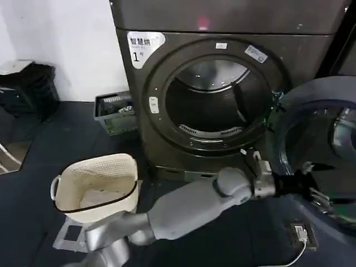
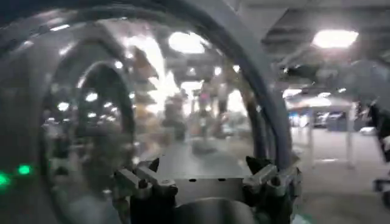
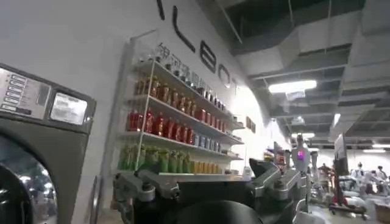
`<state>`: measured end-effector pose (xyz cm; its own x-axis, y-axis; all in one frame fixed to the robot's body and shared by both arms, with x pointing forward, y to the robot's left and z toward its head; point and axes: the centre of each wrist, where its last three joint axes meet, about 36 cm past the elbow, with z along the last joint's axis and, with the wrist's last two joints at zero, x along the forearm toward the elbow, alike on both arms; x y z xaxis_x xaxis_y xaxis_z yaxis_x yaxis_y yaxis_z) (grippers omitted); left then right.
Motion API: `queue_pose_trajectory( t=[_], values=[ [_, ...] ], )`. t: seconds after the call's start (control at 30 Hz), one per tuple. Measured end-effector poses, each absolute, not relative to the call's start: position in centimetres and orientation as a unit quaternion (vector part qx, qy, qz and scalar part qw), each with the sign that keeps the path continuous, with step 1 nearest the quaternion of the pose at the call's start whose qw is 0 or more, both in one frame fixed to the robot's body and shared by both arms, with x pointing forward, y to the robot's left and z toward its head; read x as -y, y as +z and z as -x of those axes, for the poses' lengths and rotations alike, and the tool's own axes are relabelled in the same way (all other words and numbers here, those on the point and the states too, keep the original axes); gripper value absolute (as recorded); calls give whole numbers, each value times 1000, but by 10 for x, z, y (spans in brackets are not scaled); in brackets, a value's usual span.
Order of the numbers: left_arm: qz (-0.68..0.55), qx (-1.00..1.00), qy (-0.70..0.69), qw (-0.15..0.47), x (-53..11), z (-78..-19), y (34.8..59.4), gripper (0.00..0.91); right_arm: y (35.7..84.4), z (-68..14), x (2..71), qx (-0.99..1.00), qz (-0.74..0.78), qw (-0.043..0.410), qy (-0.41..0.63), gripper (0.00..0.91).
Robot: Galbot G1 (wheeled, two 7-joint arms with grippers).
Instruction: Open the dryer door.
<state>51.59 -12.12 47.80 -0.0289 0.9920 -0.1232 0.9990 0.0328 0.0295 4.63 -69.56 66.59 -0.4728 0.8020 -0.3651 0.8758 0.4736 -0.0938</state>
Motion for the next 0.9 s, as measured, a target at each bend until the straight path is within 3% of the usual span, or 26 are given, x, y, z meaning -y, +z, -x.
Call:
queue_pose_trajectory(
  t=[0.5,0.9],
  values=[
    [-625,-779,-8,47,103,-554,450,907,665,-45,695,-846,-496,140,-138,907],
    [-602,-790,17,114,100,-560,449,907,665,-46,696,-846,-494,143,-140,907]
  ],
)
